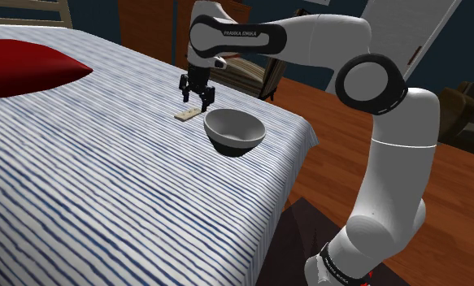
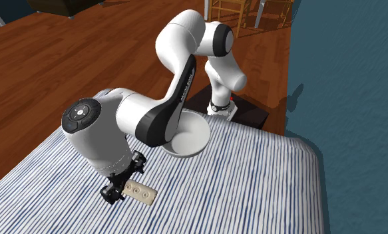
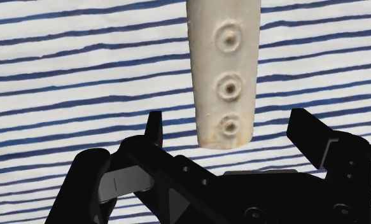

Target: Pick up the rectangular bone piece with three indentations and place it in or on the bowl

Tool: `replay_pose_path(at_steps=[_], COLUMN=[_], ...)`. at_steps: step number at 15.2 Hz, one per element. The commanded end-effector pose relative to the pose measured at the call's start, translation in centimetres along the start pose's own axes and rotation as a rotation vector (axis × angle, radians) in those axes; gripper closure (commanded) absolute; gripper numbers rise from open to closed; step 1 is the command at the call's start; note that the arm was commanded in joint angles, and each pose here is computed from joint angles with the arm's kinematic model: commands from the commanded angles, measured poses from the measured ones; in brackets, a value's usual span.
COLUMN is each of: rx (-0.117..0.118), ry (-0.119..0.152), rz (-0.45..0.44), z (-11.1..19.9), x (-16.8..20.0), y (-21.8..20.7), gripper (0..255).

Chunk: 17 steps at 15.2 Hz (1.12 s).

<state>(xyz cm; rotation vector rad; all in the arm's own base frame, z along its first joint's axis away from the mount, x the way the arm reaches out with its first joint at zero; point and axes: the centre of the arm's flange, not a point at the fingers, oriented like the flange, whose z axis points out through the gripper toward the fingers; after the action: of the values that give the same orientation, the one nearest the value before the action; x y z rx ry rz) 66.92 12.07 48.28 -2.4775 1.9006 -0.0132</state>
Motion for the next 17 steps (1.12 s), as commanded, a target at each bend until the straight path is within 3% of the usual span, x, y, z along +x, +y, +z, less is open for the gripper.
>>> replay_pose_path(at_steps=[1,4,11,12,17], rx=[0.0,0.0,0.0,0.0,0.0], ry=[-0.002,-0.002,-0.002,-0.002,-0.002], rz=[0.0,0.0,0.0,0.0,0.0], z=[1.0,2.4,2.4,2.4,2.3], x=[0.0,0.0,0.0,0.0,0.0], y=[0.1,0.1,0.1,0.1,0.0], gripper=[0,0,0,255,255])
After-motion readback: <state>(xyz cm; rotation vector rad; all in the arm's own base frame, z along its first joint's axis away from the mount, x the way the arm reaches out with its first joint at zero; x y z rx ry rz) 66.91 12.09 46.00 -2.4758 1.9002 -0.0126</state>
